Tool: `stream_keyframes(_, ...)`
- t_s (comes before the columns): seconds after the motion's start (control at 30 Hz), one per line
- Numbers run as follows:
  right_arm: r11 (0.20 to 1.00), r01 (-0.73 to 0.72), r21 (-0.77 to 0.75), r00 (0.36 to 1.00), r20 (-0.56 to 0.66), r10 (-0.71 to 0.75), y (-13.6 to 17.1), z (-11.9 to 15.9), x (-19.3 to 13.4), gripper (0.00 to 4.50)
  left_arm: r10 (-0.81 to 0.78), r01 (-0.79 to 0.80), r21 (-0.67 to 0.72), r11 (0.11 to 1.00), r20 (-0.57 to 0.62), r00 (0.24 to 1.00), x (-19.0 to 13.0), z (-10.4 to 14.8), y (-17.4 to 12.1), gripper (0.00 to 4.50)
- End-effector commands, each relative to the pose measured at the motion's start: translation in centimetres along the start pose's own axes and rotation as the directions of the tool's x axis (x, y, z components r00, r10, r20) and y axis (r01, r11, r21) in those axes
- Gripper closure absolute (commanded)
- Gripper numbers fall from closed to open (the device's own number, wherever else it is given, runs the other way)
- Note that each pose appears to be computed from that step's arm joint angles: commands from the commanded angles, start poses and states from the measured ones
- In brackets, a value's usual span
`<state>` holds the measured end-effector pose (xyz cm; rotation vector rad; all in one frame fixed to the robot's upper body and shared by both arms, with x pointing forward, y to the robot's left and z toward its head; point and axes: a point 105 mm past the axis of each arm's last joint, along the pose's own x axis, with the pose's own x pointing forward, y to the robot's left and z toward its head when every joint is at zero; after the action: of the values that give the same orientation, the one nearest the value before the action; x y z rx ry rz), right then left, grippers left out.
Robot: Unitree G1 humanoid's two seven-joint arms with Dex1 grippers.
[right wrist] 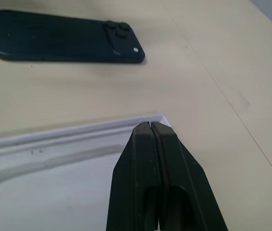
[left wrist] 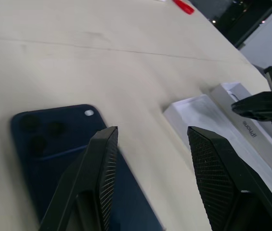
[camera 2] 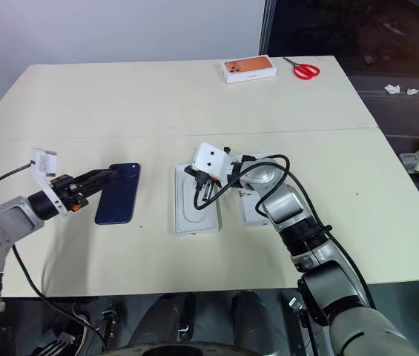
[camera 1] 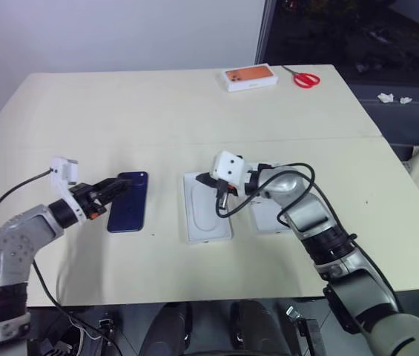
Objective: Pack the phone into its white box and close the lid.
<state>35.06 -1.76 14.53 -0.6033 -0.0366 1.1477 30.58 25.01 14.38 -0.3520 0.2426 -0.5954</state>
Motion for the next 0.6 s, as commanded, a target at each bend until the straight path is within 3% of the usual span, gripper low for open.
stream_keyframes(0.03,0.999,-0.012,-0.045,0.996,0.087,0.015,0.4,2.8,1.8,4.47,0.060,-0.061,0.029,0.998,0.046,0.997,-1.6,1.6,1.6,2.07)
stream_keyframes(0.13,0.998,-0.027,-0.052,0.992,0.122,0.033,1.1,3.9,3.8,4.47,0.097,-0.098,0.010,0.995,0.039,0.994,-2.2,1.2,2.6,2.07)
stream_keyframes(0.23,0.996,-0.048,-0.075,0.987,0.152,0.059,1.8,5.1,5.6,4.50,0.112,-0.112,-0.001,0.994,0.030,0.993,-2.7,0.8,2.9,1.27)
stream_keyframes(0.3,0.996,-0.052,-0.072,0.984,0.164,0.063,2.0,5.6,6.4,4.50,0.166,-0.166,0.019,0.986,0.017,0.986,-2.9,0.5,3.5,0.29)
stream_keyframes(0.33,0.996,-0.051,-0.070,0.984,0.164,0.062,2.0,5.6,6.7,4.50,0.157,-0.157,-0.003,0.988,0.011,0.988,-2.9,0.3,3.4,0.04)
stream_keyframes(0.6,0.995,-0.044,-0.084,0.989,0.134,0.055,2.5,4.8,7.5,4.50,0.118,-0.118,-0.019,0.993,0.009,0.993,-3.0,-0.2,3.1,0.04)
